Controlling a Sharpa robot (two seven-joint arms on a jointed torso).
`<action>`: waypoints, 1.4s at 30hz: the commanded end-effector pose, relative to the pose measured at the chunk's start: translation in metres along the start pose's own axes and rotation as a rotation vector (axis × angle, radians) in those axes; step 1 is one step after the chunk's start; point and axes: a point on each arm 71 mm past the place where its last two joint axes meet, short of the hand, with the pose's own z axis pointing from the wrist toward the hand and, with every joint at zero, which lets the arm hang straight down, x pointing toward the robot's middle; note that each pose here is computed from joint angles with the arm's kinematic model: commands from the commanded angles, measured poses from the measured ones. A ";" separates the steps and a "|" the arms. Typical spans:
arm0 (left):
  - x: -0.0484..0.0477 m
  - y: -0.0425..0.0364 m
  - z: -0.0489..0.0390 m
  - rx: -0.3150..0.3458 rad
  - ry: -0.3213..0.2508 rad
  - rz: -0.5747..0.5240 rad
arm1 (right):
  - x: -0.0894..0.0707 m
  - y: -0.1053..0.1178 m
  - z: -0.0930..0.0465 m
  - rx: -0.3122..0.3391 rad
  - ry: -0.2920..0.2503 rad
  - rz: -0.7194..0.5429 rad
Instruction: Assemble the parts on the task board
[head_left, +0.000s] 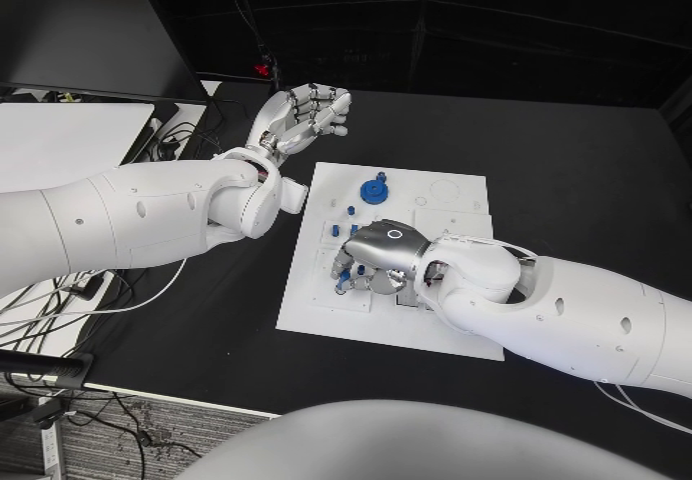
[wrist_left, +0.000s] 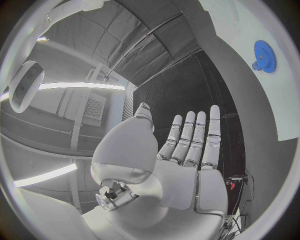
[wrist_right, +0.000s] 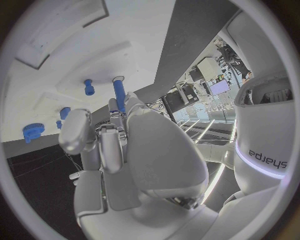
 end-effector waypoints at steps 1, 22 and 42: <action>0.0003 -0.0040 0.0006 0.043 -0.001 -0.002 | 0.002 0.000 0.001 0.008 0.032 -0.016; 0.0005 -0.0040 0.0010 0.043 -0.004 0.000 | 0.010 0.002 0.005 0.015 0.077 -0.040; -0.0001 -0.0035 0.0012 0.037 -0.014 -0.009 | 0.015 0.004 0.007 0.016 0.115 -0.054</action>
